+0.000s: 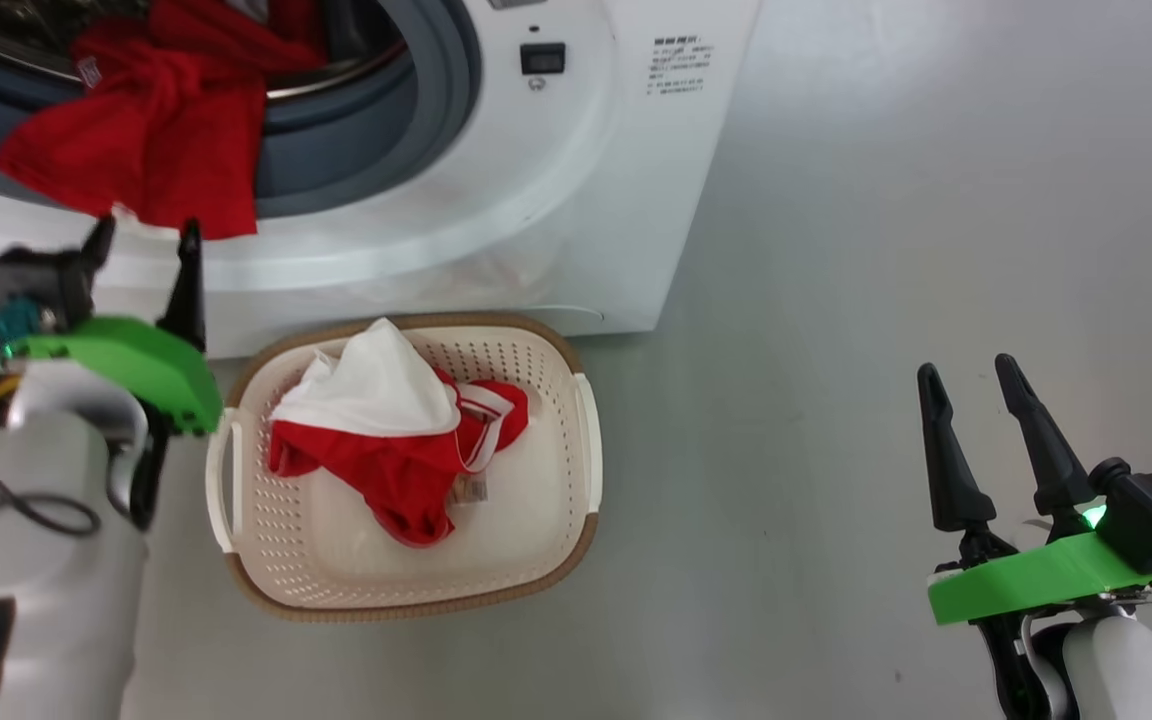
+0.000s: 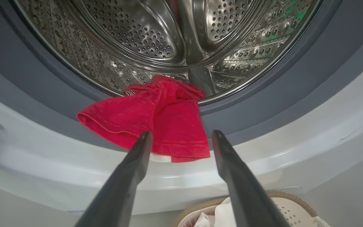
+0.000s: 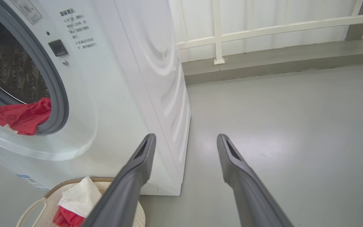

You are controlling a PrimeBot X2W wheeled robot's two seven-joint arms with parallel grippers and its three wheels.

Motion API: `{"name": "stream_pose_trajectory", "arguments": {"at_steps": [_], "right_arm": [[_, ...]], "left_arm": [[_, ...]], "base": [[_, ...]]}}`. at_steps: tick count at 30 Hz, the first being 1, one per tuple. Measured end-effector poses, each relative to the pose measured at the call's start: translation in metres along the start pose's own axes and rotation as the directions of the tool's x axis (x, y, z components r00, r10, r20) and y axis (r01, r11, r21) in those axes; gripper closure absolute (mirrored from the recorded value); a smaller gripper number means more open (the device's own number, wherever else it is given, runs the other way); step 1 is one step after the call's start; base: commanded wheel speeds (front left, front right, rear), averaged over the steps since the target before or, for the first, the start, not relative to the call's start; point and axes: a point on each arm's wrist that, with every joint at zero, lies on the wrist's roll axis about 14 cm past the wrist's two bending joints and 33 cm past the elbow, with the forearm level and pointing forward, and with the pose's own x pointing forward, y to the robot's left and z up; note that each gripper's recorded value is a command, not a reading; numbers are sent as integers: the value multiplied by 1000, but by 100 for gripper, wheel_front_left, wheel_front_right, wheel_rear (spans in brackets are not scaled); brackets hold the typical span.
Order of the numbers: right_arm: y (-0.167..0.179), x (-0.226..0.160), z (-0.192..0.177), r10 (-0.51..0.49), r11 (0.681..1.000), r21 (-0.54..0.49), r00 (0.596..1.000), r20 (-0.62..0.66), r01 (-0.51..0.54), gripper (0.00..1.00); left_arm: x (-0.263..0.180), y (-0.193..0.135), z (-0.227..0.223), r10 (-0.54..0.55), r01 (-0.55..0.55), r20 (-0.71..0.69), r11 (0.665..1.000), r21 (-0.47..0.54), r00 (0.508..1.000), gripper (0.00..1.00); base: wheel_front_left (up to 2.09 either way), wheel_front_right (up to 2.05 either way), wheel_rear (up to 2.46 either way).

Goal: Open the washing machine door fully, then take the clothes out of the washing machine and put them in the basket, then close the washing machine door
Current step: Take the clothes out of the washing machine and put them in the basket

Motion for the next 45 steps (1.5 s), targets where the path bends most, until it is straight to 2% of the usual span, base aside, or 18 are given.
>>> {"name": "stream_pose_trajectory", "arguments": {"at_steps": [11,16,25,36,37,38,40,45], "right_arm": [[-9,24,-12,-14,1000,-7,1000,-16,14,0],[-11,22,-21,-20,1000,-10,999,-41,20,0],[-13,23,-32,-23,1000,-10,997,-68,22,0],[-17,26,-32,-30,1000,-10,997,-67,30,0],[-17,26,-33,-29,1000,-10,997,-68,29,0],[-16,26,-33,-29,1000,-10,997,-69,28,0],[-15,28,-31,-24,1000,-10,998,-62,24,0],[-14,29,-29,-21,1000,-9,998,-56,20,0]], "left_arm": [[57,7,-2,-4,17,-119,994,111,993,0],[65,2,-21,-13,42,-190,987,154,982,0],[82,12,-18,35,17,-207,970,244,978,0],[88,24,-29,77,-1,-247,955,296,966,0],[88,26,-30,85,-6,-248,953,304,965,6],[88,26,-30,85,-5,-249,952,305,965,25],[88,26,-31,88,-5,-253,950,311,963,51],[87,28,-30,93,-6,-254,947,321,963,67]], "base": [[0,0,0],[0,0,0],[0,0,0],[0,0,0],[0,0,0],[0,0,0],[0,0,0],[0,0,0]]}}
